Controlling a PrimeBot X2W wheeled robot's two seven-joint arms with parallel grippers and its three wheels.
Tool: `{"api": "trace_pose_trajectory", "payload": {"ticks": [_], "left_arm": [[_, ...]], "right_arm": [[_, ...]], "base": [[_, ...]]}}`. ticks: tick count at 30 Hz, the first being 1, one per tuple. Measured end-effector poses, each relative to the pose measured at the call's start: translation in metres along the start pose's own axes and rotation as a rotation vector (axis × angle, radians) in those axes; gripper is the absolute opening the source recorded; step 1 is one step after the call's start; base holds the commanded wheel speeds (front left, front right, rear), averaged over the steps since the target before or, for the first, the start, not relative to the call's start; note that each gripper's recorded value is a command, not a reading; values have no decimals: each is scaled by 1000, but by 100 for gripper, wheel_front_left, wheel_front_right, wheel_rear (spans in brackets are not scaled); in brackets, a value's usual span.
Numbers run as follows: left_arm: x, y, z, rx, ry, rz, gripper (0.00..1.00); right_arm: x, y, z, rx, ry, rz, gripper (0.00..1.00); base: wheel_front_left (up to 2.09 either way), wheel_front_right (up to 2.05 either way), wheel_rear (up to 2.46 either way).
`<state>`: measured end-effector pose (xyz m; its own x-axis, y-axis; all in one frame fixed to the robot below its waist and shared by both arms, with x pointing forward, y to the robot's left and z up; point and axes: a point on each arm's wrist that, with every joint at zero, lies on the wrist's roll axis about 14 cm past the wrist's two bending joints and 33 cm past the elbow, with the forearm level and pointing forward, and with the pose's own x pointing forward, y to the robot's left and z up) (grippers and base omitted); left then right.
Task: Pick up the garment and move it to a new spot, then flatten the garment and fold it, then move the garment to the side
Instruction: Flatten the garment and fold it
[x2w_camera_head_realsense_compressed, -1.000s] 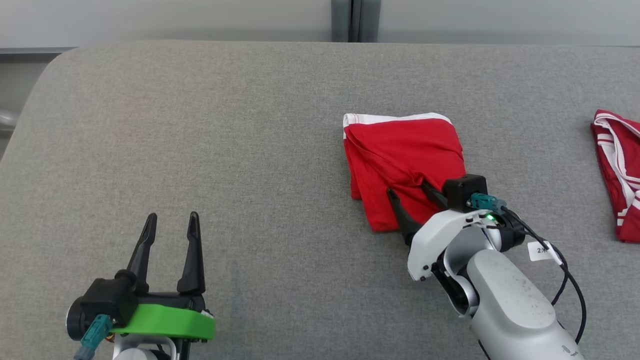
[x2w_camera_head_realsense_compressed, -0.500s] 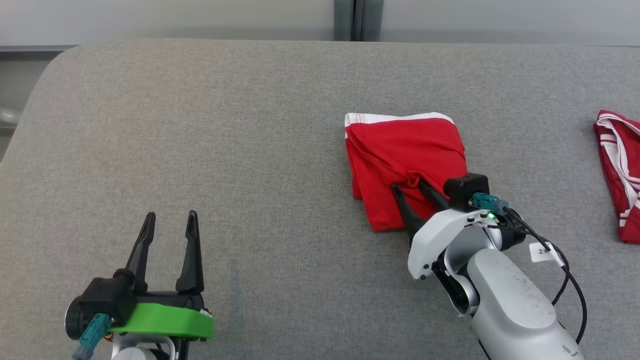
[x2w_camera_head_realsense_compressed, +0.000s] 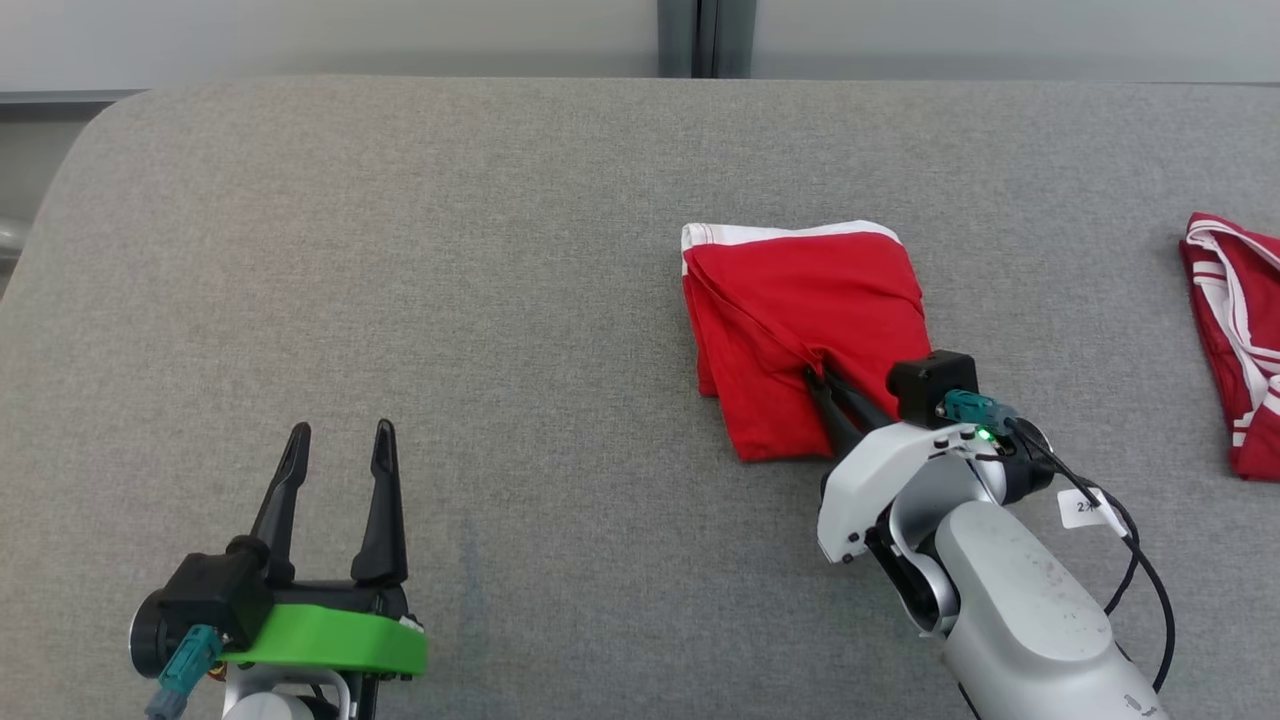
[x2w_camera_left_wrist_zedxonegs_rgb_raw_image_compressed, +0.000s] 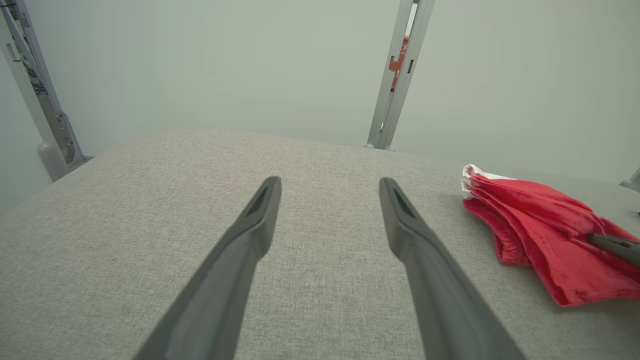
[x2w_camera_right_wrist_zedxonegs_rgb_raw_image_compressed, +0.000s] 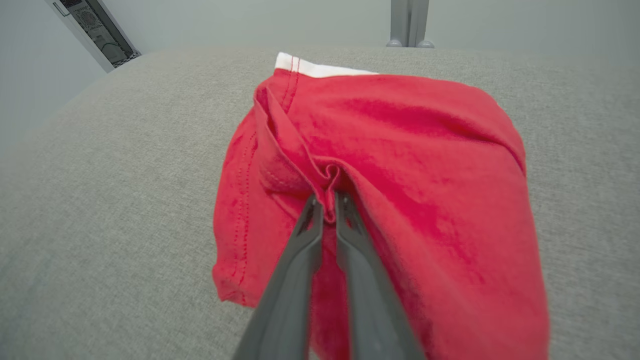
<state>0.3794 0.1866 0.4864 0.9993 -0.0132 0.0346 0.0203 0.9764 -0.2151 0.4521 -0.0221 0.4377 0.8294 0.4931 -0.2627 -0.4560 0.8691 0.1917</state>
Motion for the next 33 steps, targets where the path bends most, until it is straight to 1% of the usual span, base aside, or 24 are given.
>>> {"api": "trace_pose_trajectory", "payload": {"ticks": [7,16,20,21,22,23,27,30,32,33], "left_arm": [[-2,2,3,3,-8,6,100],[-8,4,7,4,-17,14,100],[-8,1,6,2,-15,5,100],[-9,0,6,2,-14,3,100],[-9,0,6,2,-14,2,100],[-9,0,6,1,-14,2,100],[-11,0,6,2,-13,3,100],[-12,2,7,2,-16,10,100],[-14,4,7,3,-17,15,100],[-14,5,7,3,-17,18,100]], "right_arm": [[1,12,3,-27,-6,34,0],[-15,50,-4,-47,23,129,0],[-20,63,-13,-85,68,162,0],[-20,66,-17,-100,89,171,13],[-21,69,-21,-107,113,179,44],[-21,70,-24,-117,128,185,100],[-23,87,-24,-119,140,232,100],[-27,100,-23,-75,146,270,100],[-28,110,-11,-20,111,301,100],[-28,113,-2,-13,79,310,100]], "base": [[0,0,0],[0,0,0],[0,0,0],[0,0,0],[0,0,0],[0,0,0],[0,0,0],[0,0,0],[0,0,0],[0,0,0]]}}
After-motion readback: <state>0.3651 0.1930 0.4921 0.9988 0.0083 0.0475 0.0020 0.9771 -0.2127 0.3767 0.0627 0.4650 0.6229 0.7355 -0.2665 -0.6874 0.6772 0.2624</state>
